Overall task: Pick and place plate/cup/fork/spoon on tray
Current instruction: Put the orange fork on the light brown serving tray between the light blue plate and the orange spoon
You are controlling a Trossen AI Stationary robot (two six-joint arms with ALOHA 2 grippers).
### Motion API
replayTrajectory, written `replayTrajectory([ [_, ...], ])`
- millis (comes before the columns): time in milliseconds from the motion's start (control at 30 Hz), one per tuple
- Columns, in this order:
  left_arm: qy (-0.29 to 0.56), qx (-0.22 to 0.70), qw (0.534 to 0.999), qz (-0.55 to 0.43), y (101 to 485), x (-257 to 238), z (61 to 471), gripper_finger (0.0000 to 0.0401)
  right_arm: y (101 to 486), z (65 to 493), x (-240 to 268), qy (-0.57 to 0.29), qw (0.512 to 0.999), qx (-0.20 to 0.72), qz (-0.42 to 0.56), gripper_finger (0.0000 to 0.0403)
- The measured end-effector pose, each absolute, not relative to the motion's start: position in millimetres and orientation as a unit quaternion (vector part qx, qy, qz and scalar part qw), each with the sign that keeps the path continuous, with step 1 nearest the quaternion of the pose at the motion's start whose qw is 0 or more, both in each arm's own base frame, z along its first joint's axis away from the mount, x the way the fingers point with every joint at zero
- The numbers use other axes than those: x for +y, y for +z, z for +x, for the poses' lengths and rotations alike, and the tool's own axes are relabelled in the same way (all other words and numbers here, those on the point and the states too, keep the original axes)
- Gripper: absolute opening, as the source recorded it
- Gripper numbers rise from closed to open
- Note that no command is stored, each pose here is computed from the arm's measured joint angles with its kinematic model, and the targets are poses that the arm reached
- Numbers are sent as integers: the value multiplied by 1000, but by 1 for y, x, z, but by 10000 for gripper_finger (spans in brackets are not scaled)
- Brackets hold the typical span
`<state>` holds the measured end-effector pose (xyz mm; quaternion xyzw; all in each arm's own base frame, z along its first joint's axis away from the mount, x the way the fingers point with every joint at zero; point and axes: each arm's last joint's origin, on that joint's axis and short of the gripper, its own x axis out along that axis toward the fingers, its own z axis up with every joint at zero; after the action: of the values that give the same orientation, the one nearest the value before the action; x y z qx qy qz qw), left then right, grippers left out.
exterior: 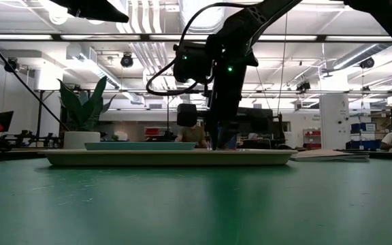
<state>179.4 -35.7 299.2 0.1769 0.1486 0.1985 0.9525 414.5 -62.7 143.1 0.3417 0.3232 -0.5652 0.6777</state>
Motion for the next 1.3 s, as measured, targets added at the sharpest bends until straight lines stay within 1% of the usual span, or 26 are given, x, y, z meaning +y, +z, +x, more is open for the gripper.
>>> replayTrajectory([
  [333,199,149,952,177,299,-36,179,61,141,413,-63,-572,679,316,335,13],
  [667,199,148,953,177,299,-36,179,61,132,410,-63,-570,679,316,338,13],
  [1300,199,148,953,177,299,-36,179,61,132,411,-63,-567,682,314,338,13],
])
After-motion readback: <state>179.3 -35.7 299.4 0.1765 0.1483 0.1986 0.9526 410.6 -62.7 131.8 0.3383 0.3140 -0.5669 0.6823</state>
